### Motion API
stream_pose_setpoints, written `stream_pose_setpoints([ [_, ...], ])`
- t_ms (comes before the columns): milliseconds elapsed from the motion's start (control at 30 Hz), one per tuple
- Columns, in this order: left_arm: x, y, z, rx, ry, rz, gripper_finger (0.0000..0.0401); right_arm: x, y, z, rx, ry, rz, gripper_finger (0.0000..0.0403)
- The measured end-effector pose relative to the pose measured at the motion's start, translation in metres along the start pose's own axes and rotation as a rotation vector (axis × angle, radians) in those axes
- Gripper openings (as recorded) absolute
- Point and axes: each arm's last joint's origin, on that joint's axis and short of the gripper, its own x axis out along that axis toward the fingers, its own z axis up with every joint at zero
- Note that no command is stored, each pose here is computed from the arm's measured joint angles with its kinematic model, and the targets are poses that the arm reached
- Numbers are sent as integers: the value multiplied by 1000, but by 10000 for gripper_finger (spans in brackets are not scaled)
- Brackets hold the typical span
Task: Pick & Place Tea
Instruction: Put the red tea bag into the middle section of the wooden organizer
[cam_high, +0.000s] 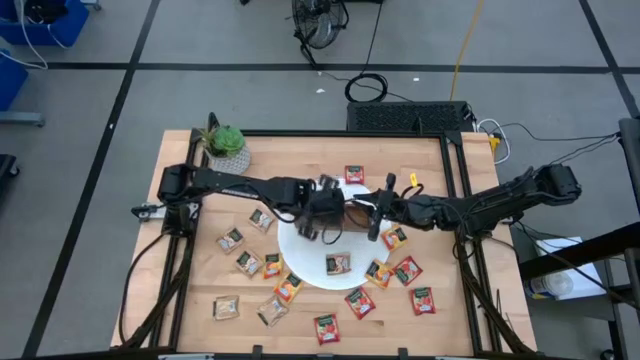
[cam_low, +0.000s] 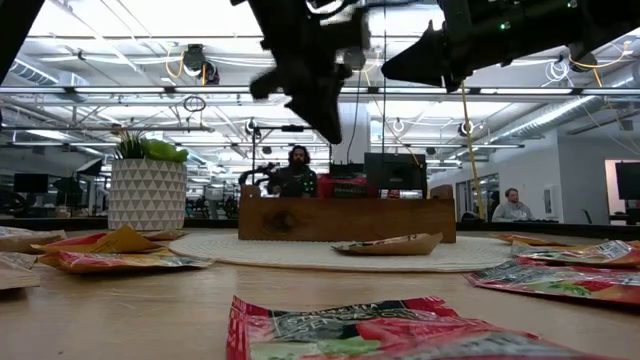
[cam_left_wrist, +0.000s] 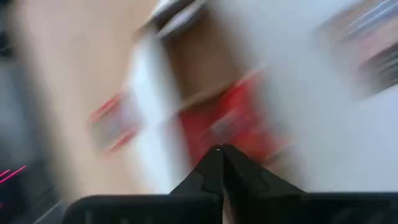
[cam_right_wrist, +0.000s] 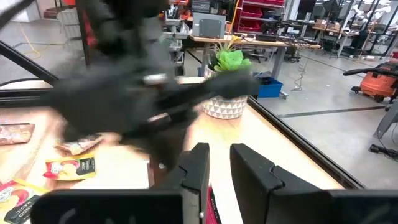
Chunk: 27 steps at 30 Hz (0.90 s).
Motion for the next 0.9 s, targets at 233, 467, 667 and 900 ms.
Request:
stream_pose_setpoints([
  [233,32,-24,-4,30,-3,-103,3,-3,-1,2,-5,1,3,52],
  [467,49,-40,-2,64,0,103,5,-3,0,-1,-20,25,5,52],
  [667,48,-38,-2,65,43,176,30,-3,1,-1,-14,25,8,52],
  [900,46,-46,-1,67,78,204,73,-4,3,-1,-15,25,18,52],
])
